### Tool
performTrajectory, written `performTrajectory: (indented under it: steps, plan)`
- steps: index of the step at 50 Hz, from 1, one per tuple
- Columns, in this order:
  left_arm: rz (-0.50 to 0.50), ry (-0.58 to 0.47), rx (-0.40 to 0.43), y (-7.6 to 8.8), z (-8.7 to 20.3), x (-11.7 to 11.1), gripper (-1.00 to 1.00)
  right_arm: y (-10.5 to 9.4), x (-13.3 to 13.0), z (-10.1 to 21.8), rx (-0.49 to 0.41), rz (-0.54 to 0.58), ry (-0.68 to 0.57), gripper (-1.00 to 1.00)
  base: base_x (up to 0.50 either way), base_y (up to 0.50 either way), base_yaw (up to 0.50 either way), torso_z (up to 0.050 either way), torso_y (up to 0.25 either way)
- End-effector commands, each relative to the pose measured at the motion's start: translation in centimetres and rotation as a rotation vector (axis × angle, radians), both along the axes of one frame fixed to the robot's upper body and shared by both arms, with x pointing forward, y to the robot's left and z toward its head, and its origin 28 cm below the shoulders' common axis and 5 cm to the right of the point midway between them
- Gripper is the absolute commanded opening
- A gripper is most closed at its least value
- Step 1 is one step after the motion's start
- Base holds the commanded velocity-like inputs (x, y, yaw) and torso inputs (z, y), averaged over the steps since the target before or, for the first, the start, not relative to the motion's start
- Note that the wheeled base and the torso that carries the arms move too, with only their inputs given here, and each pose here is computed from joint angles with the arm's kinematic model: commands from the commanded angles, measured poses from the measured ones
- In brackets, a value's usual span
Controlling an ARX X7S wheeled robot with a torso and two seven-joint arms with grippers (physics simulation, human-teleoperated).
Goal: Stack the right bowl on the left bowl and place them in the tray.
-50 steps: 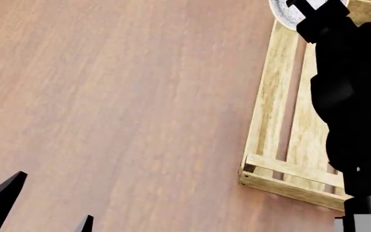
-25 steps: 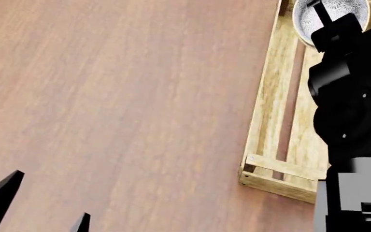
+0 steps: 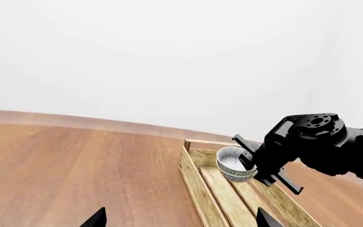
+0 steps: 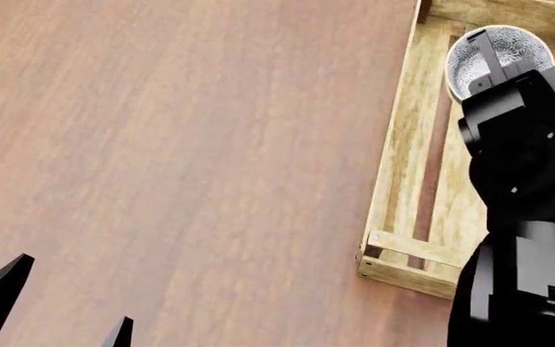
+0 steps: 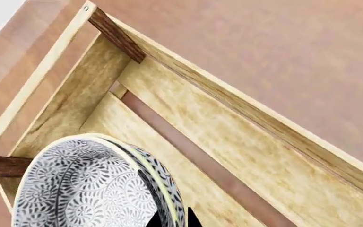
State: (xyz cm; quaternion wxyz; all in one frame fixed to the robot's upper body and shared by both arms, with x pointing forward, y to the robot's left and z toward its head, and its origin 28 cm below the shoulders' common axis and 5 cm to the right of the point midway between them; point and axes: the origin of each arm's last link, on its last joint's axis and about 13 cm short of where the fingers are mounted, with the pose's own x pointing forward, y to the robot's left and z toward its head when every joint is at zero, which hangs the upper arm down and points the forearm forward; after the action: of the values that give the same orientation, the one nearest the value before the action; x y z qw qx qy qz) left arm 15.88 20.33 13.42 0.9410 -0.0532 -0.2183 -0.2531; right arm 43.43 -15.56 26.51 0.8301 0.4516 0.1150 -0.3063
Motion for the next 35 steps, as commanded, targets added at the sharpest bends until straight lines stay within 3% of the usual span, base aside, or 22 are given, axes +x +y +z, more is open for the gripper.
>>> performTrajectory:
  steps: [1, 35]
  plan:
    - [0.021, -0.050, -0.037, 0.2, 0.5, 0.3, 1.00, 0.7, 0.2, -0.1, 0.018, -0.003, -0.012, -1.00, 0.00, 0.00, 0.00, 0.000, 0.000]
    - [0.020, -0.041, -0.039, 0.2, 0.3, 0.5, 1.00, 0.5, 0.1, -2.3, 0.071, -0.020, 0.026, -1.00, 0.00, 0.00, 0.00, 0.000, 0.001]
